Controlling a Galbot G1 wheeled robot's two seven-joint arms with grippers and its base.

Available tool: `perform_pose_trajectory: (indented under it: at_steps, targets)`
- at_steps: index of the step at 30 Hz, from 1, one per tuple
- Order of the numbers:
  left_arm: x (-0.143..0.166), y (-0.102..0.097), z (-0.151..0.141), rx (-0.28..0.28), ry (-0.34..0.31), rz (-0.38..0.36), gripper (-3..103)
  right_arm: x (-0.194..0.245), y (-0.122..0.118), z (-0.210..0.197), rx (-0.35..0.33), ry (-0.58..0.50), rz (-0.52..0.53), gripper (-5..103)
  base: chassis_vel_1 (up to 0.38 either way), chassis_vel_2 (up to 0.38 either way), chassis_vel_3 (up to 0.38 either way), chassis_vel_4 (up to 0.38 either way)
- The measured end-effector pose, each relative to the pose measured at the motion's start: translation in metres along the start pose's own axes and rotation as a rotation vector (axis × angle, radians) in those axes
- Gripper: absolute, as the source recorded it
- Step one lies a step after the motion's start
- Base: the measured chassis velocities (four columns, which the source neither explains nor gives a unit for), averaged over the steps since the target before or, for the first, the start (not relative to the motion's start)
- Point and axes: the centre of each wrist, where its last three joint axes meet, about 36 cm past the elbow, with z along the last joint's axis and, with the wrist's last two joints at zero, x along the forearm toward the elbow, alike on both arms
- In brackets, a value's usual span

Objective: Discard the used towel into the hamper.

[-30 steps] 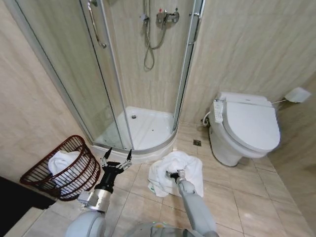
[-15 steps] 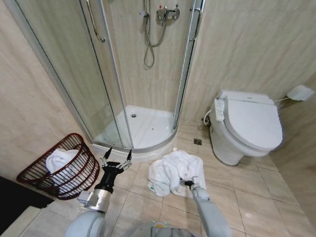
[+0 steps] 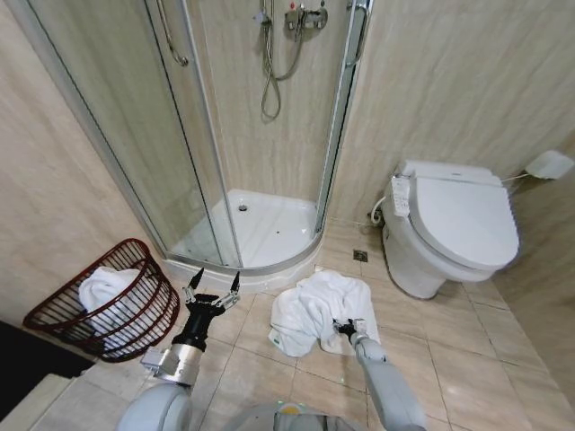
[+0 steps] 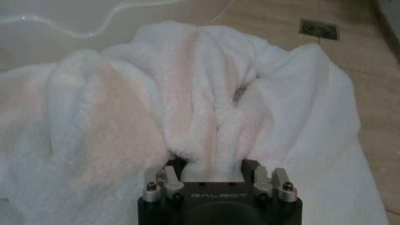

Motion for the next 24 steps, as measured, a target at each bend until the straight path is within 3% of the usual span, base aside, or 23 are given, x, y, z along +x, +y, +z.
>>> perform_pose_trajectory:
  at_steps: [9,24]
  targets:
    - [0.000,0.000,0.000,0.000,0.000,0.000,99,0.034,-0.012,-0.021,0.064,-0.111,0.027,39,0.000,0.000,0.000,0.000]
    - [0.000,0.000,0.000,0.000,0.000,0.000,99,0.062,-0.013,-0.015,0.045,-0.159,0.021,2,0.000,0.000,0.000,0.000]
